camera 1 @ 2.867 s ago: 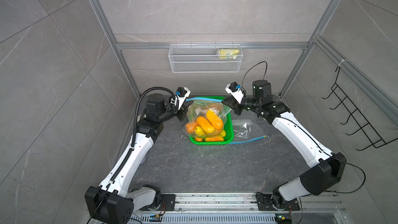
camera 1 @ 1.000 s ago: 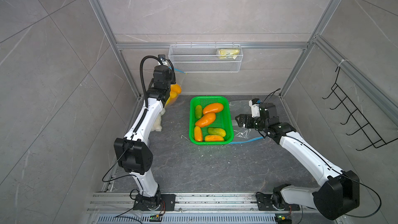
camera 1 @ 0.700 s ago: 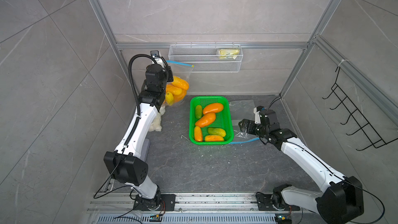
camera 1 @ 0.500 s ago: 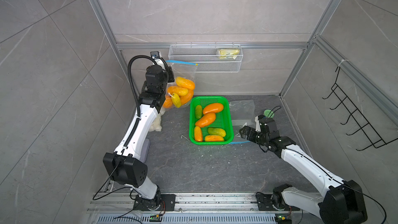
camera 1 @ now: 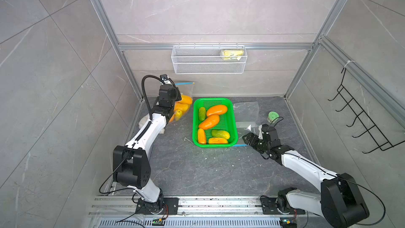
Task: Place the mango in a zip-top bag and seal the zipper
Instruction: Place the zipper food storage bag at the center of the board, then pick up the zipper food storage bag at the center of the board.
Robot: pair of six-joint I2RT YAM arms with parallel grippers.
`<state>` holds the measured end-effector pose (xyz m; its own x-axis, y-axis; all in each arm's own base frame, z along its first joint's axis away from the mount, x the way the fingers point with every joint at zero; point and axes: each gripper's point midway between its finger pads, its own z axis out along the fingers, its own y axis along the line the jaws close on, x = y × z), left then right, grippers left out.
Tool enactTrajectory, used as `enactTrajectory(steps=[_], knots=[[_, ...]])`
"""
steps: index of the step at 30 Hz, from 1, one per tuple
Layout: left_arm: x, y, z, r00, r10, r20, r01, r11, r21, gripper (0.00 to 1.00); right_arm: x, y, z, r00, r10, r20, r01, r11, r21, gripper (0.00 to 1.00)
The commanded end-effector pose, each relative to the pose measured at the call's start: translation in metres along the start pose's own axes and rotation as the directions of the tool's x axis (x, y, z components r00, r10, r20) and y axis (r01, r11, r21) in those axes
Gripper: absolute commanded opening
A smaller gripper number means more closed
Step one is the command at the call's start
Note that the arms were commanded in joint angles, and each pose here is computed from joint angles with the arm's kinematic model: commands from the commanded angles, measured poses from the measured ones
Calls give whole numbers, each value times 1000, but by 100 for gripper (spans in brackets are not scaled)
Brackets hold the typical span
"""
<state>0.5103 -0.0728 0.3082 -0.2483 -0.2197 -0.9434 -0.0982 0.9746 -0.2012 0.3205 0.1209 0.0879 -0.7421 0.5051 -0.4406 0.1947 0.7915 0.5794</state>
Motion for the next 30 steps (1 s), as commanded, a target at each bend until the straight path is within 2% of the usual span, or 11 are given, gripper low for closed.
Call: enactTrajectory(steps=[1,3,5,7,10,11,15,20,30], knots=[[-22,3,-14,990,-110,84,109,994,11,8,-3,-20,12,997,69,30,-71,997,37,82],[-3,12,-12,995,-96,19,96,994,-42,21,-6,-26,17,995,90,33,-91,995,39,78],[15,25,-15,990,-123,-66,115,988,-103,49,-11,-32,22,992,111,53,-113,993,37,75],[21,26,-24,982,-142,-123,130,987,-96,57,-16,-34,26,990,124,71,-126,992,29,72],[24,19,-40,978,-147,-147,143,989,-34,97,-20,-38,33,987,143,79,-146,989,32,69],[24,19,-46,977,-148,-152,145,989,-30,100,-21,-39,36,985,152,81,-155,987,32,66],[29,14,-66,973,-132,-189,140,990,27,100,-26,-41,40,981,168,96,-171,985,22,57],[41,-6,-95,969,-121,-215,163,968,191,100,-26,-44,42,980,177,92,-179,984,18,47],[62,-59,-132,985,33,-168,40,911,410,100,-40,-54,41,976,160,149,-173,982,79,38]])
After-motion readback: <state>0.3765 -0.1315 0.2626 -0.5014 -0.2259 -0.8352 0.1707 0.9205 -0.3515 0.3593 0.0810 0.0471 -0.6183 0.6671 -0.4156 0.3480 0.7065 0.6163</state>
